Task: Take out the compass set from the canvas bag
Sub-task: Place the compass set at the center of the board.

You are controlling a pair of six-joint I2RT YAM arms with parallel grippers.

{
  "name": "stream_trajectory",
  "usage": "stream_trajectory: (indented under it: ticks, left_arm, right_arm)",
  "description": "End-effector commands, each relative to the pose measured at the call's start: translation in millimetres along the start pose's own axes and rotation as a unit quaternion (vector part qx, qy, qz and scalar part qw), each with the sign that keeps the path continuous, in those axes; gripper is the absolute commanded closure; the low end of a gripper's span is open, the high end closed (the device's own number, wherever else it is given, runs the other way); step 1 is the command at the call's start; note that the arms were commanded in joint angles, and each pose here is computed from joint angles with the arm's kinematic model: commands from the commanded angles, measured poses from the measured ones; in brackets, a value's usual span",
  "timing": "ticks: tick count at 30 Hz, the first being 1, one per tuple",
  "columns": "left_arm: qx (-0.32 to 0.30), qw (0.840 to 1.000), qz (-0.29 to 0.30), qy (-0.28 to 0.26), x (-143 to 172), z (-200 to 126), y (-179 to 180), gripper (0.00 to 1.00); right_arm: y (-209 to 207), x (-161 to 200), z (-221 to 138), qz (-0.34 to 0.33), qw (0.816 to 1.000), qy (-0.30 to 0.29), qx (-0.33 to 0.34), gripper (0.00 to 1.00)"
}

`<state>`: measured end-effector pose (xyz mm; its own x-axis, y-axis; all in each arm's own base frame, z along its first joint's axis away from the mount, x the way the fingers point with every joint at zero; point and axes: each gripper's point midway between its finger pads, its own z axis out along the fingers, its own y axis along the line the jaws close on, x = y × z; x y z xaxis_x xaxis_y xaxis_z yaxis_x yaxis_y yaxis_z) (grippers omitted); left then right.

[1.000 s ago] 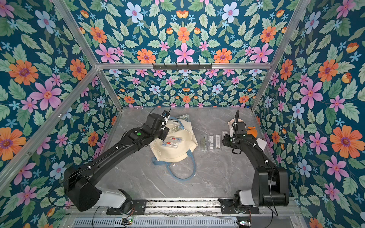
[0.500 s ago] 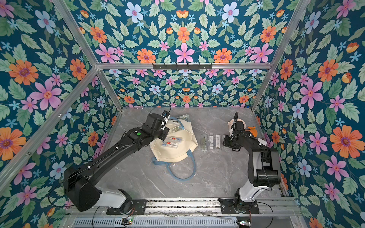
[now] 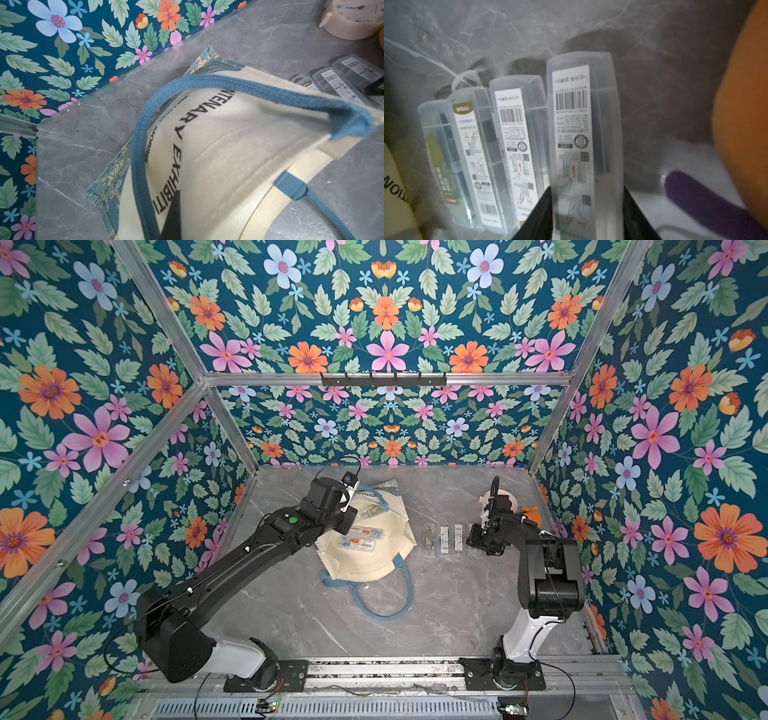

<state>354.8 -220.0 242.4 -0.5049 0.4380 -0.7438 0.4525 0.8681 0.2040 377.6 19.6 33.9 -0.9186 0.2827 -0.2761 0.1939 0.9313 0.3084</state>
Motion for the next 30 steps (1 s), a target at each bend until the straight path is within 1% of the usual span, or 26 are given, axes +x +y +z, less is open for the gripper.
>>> stream_trajectory:
  ticks: [1, 19, 23, 30]
  left_arm:
    - [0.005, 1.0, -0.004, -0.013, -7.5, -3.7, -0.8, 1.0]
    - [0.003, 1.0, -0.005, -0.015, -8.3, -3.7, 0.2, 1.0]
    - [0.005, 1.0, -0.005, -0.014, -8.0, -2.4, -1.0, 1.0]
    - [0.006, 1.0, -0.004, -0.012, -7.2, -2.2, -1.4, 1.0]
  right_arm:
    - [-2.3, 4.4, 1.5, 0.007, 1.0, 0.011, 0.003, 0.64]
    - [-7.4, 5.3, 2.4, 0.013, 1.0, 0.013, 0.017, 0.48]
    - [-7.4, 4.5, 2.0, 0.014, 1.0, 0.012, 0.018, 0.46]
    - [-0.3, -2.4, -6.0, 0.01, 1.0, -0.001, 0.005, 0.45]
